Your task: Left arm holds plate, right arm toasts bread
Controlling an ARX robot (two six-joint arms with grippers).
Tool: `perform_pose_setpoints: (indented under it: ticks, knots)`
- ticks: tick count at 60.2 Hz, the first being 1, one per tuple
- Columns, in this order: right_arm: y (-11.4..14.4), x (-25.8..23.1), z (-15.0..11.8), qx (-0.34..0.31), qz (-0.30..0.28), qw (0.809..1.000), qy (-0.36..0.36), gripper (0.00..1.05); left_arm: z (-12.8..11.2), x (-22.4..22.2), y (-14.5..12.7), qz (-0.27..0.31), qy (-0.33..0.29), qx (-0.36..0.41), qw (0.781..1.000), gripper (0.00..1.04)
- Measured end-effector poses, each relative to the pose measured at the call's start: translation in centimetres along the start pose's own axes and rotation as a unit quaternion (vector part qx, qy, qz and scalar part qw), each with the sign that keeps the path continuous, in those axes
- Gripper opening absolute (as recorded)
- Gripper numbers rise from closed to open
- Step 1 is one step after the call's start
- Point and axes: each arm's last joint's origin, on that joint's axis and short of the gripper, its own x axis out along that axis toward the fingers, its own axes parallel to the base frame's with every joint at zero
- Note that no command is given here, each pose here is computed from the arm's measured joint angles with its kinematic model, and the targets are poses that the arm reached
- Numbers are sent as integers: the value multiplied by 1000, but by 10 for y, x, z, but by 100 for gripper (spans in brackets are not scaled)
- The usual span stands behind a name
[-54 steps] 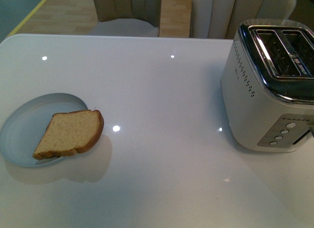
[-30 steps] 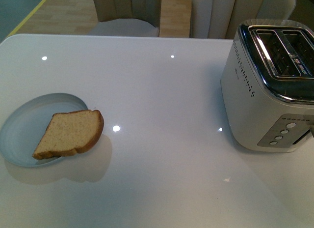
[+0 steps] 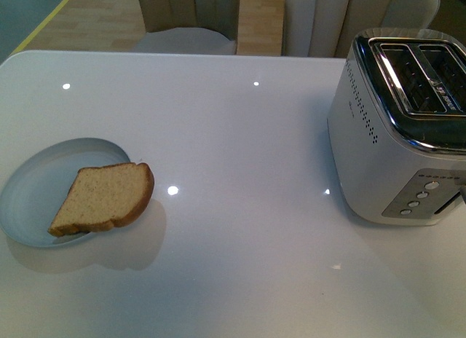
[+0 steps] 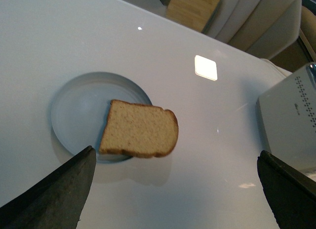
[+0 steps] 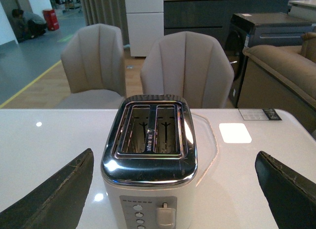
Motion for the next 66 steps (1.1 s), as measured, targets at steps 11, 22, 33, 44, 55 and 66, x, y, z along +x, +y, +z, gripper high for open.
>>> perform_pose_setpoints:
  ticks: [11, 22, 33, 44, 55, 66]
  knots:
    - [0, 0, 0, 0, 0, 1000, 0, 96, 23, 46, 38, 28, -1, 11, 1000, 98]
    - [0, 0, 0, 0, 0, 1000, 0, 96, 14, 111, 82, 65, 62, 9, 996, 98]
    - [0, 0, 0, 0, 0, 1000, 0, 96, -4, 156, 106, 89, 106, 1, 990, 98]
    - [0, 0, 0, 0, 0, 1000, 0, 96, -23, 184, 118, 108, 139, -4, 984, 98]
    - [0, 0, 0, 0, 0, 1000, 0, 96, -45, 202, 125, 130, 173, -9, 976, 98]
    - [0, 0, 0, 0, 0, 1000, 0, 96, -58, 212, 128, 141, 190, -14, 971, 98]
